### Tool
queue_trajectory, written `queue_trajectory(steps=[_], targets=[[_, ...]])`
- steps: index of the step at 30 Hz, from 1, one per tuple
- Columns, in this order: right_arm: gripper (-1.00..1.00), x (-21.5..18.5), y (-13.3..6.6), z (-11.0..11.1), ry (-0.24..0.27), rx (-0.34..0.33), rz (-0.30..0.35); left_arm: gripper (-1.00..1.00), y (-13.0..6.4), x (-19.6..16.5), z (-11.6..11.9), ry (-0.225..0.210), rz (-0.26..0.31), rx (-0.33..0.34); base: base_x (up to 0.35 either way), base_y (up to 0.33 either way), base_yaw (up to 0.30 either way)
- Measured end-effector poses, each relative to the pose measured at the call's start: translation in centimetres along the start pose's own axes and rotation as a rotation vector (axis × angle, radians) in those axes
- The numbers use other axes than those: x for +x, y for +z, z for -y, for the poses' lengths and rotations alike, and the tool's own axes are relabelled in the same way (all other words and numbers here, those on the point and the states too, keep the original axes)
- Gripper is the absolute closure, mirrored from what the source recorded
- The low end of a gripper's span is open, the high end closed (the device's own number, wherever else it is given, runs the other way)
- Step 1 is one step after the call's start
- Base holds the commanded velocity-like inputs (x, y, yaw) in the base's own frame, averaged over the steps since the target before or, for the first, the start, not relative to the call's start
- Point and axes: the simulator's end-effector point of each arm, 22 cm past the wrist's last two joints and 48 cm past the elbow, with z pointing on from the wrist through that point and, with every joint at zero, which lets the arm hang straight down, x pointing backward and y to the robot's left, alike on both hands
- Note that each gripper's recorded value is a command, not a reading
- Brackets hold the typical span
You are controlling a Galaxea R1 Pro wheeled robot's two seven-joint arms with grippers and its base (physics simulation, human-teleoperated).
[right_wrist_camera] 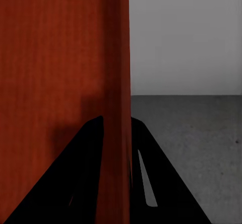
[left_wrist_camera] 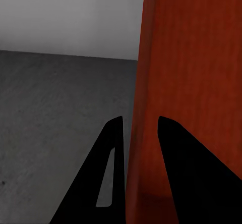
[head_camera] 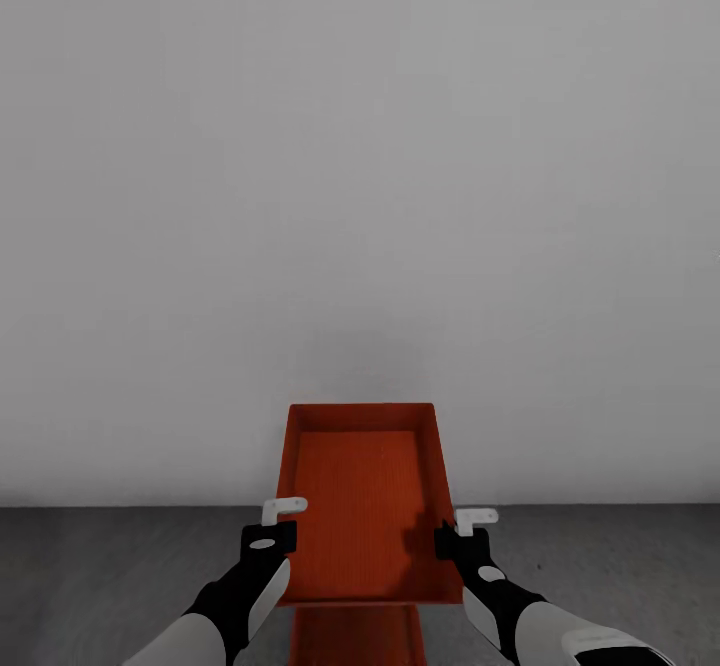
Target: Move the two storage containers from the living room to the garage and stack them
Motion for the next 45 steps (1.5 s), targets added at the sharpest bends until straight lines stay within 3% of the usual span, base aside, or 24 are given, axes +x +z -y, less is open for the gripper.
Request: queue_trajectory(steps=[45], targets=[[1.0,4.0,1.0,0.0,-0.001,-0.001,-0.072,1.0,1.7,3.7,0.2,0.013,-0.071,-0.002,0.0,0.0,0.0]])
